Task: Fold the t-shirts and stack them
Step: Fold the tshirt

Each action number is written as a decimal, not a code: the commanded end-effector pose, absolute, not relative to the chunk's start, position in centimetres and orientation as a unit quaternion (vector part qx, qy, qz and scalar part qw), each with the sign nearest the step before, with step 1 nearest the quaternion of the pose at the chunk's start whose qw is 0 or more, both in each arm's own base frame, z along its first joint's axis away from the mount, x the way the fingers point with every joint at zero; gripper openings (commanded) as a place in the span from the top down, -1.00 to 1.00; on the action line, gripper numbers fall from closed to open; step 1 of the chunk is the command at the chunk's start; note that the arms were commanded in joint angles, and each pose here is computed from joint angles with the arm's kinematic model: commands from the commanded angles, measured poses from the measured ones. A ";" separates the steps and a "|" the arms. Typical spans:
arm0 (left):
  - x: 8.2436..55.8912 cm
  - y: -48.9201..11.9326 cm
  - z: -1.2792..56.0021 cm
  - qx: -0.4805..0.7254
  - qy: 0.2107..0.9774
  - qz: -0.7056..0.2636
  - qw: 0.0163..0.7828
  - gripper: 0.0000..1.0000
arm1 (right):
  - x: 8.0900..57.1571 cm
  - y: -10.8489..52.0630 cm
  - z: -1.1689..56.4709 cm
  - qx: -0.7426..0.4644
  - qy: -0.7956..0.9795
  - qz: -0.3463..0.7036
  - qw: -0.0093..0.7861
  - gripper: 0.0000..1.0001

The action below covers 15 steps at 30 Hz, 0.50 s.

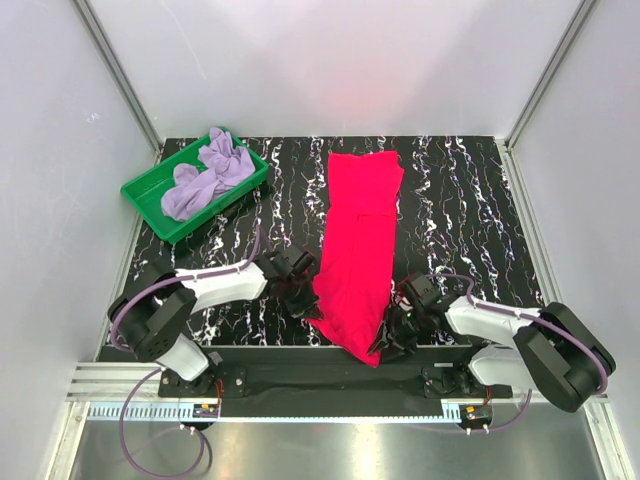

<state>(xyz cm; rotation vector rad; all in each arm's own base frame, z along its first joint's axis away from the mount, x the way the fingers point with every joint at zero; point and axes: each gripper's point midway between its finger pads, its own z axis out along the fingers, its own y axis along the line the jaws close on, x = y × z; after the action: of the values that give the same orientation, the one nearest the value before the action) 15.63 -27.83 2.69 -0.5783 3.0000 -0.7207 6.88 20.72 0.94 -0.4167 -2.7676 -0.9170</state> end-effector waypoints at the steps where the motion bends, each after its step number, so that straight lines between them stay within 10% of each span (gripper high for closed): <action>1: 15.3 -27.7 3.2 -0.178 0.954 -0.241 0.001 1.00 | 7.1 21.9 1.5 -0.143 -0.926 -0.334 0.098 0.05; 8: 14.9 -27.3 3.4 -0.178 0.954 -0.240 0.004 1.00 | 7.0 22.4 2.1 -0.162 -0.917 -0.350 0.101 0.51; 11: 14.7 -26.9 3.2 -0.179 0.955 -0.236 0.006 1.00 | 6.7 22.3 2.6 -0.167 -0.916 -0.350 0.103 1.00; 15: 13.8 -26.7 3.6 -0.161 0.959 -0.234 0.015 1.00 | 6.9 21.8 3.3 -0.178 -0.920 -0.339 0.086 1.00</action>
<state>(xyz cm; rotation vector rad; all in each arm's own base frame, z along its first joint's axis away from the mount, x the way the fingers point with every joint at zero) 14.27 -26.80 2.76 -0.5646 3.0063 -0.7162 6.97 21.87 2.58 -0.4856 -2.7396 -1.0284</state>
